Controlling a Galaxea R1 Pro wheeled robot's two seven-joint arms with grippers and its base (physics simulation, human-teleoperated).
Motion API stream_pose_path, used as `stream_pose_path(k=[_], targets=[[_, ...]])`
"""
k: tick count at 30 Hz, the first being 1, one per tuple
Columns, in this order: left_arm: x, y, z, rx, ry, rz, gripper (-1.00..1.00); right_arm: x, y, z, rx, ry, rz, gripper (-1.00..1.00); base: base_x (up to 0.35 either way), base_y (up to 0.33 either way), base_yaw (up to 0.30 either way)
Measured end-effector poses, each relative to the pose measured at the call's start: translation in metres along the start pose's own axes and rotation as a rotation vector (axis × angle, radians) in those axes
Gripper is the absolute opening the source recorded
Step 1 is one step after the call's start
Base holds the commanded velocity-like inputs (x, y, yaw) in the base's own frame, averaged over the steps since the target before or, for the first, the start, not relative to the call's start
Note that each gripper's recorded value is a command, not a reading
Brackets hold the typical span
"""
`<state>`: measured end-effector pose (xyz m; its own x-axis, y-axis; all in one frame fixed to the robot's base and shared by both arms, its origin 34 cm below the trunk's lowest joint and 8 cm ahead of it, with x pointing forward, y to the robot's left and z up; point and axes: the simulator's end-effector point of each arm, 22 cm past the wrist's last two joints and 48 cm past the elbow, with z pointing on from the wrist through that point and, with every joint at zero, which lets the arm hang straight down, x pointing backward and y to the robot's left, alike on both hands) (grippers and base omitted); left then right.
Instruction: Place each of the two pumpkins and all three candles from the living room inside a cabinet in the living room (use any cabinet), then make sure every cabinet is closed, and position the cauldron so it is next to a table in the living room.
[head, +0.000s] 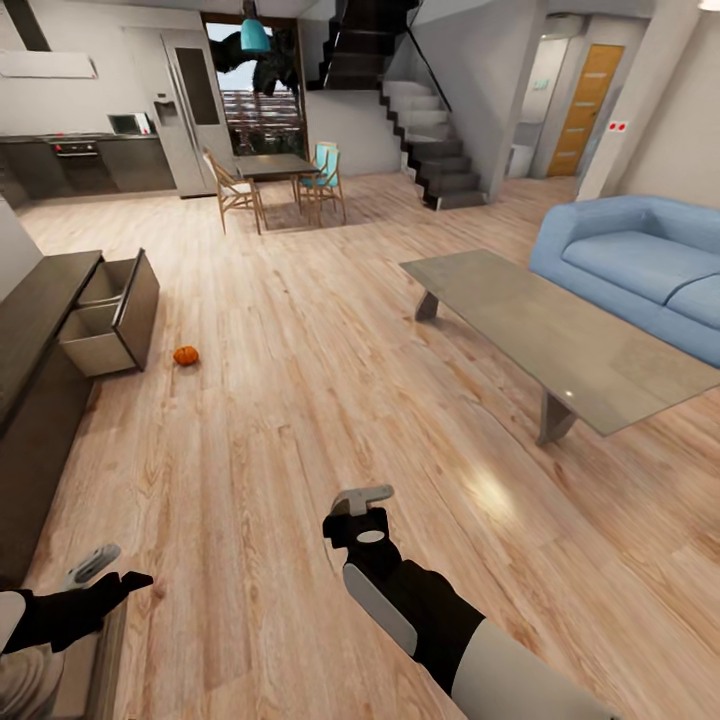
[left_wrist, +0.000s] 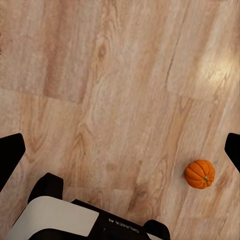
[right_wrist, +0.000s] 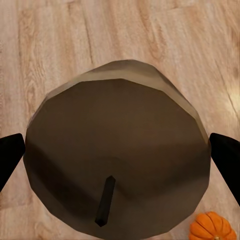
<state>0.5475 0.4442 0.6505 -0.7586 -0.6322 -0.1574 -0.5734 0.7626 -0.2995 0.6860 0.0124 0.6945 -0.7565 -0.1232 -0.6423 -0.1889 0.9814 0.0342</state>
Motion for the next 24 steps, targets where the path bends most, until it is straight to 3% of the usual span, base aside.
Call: stream_pose_path(k=[10,19,24], targets=[[-0.0016,-0.0016,-0.0024,0.004,-0.005,0.001,1.0,-0.0035,0.0001,-0.0025,0.001,-0.008,-0.001,-1.0,0.01,0.006,0.232],[-0.0029,-0.0036,-0.0046,0.009,-0.011,0.002,1.0,-0.007,0.0,-0.0049,0.003,-0.016,-0.003,-1.0,0.205,0.157,0.245],[-0.0039,-0.0049,-0.006,0.013,-0.014,0.003,1.0,-0.0084,-0.0003,-0.0059,0.003,-0.018,-0.002,-1.0,0.05,0.036,0.236]])
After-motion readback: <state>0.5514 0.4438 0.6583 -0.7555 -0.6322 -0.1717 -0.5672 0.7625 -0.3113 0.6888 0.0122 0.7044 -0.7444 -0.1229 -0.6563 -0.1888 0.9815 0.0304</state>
